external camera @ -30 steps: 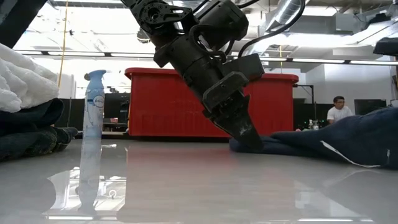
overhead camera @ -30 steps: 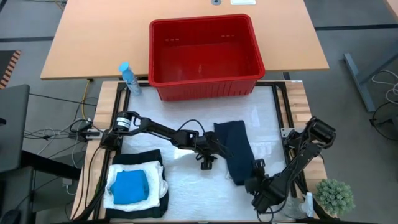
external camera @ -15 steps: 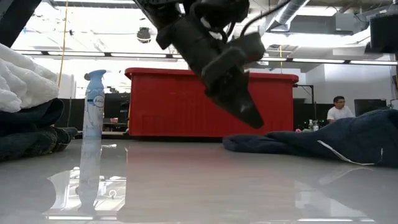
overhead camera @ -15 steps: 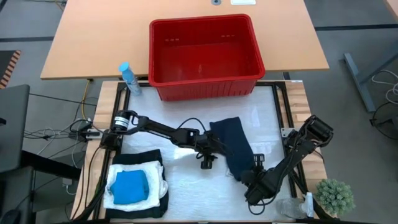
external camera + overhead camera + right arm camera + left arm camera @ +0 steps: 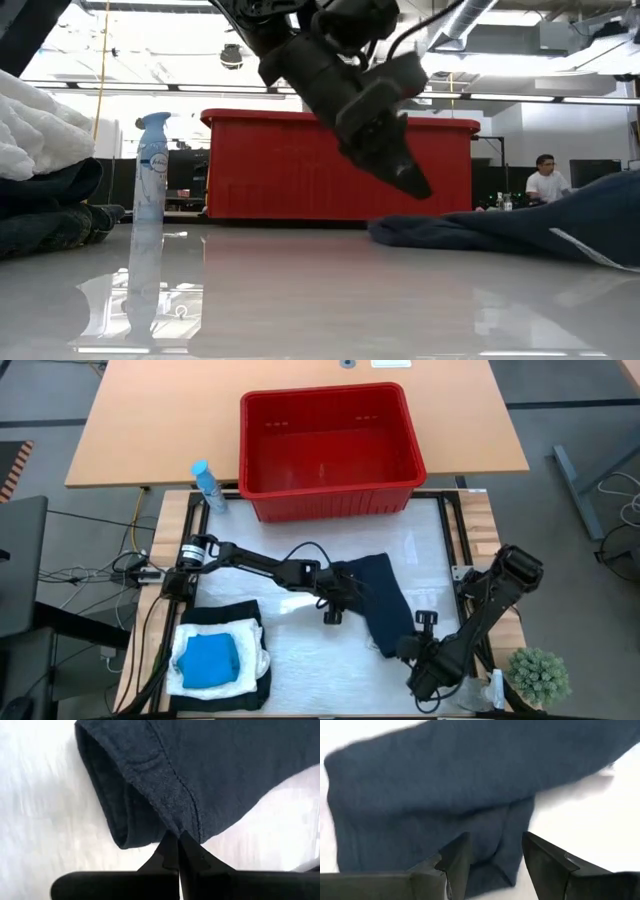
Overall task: Fold Laundry from Bin
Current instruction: Fold the gray shorts from the red bin
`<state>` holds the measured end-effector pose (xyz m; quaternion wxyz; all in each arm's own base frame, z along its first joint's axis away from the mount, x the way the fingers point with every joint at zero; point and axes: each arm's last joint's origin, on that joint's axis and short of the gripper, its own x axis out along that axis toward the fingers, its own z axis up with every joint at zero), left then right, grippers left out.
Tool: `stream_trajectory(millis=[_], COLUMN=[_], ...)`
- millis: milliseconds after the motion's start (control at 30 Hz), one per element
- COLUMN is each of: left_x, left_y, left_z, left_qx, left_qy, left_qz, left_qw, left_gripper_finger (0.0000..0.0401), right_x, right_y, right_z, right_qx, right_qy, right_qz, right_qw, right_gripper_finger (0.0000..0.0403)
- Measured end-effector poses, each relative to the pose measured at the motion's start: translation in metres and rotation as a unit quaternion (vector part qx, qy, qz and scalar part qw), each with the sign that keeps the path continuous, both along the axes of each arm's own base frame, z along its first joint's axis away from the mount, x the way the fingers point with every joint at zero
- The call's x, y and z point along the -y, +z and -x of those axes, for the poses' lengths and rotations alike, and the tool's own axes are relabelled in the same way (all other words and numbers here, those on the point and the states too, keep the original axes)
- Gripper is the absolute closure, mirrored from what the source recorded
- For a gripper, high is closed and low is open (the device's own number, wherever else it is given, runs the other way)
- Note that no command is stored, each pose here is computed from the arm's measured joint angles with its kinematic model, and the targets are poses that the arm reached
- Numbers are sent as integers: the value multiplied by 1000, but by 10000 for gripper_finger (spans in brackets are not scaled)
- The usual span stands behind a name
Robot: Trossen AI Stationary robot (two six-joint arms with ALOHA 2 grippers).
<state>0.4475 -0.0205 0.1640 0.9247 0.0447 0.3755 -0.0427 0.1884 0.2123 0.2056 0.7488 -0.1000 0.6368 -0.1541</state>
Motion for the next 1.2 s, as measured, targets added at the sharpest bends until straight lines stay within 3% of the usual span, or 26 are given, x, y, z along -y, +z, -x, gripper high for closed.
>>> stream_trajectory(millis=[200,333,667,900,1033,1200], left_x=[3,7,14,14,15,17], left_y=[8,7,-12,-10,-8,-26], left_z=[-7,-6,5,3,1,-3], left_qx=[54,47,43,58,75,67], left_qy=[-39,-40,-26,-30,-46,-53], left_qz=[4,6,-49,-69,-60,-56], left_qw=[998,998,998,995,994,995], left_gripper_finger=[233,233,233,237,252,265], right_x=[-2,-1,-1,-1,-1,-1], right_y=[1,1,1,1,1,1], right_z=[5,6,5,5,5,5], right_qx=[-4,-6,-4,-5,-4,-3], right_qy=[-2,-3,-4,-2,-1,-1], right_qz=[8,11,11,12,12,12], right_qw=[1000,1000,1000,1000,1000,1000], right_gripper_finger=[386,386,386,386,386,386])
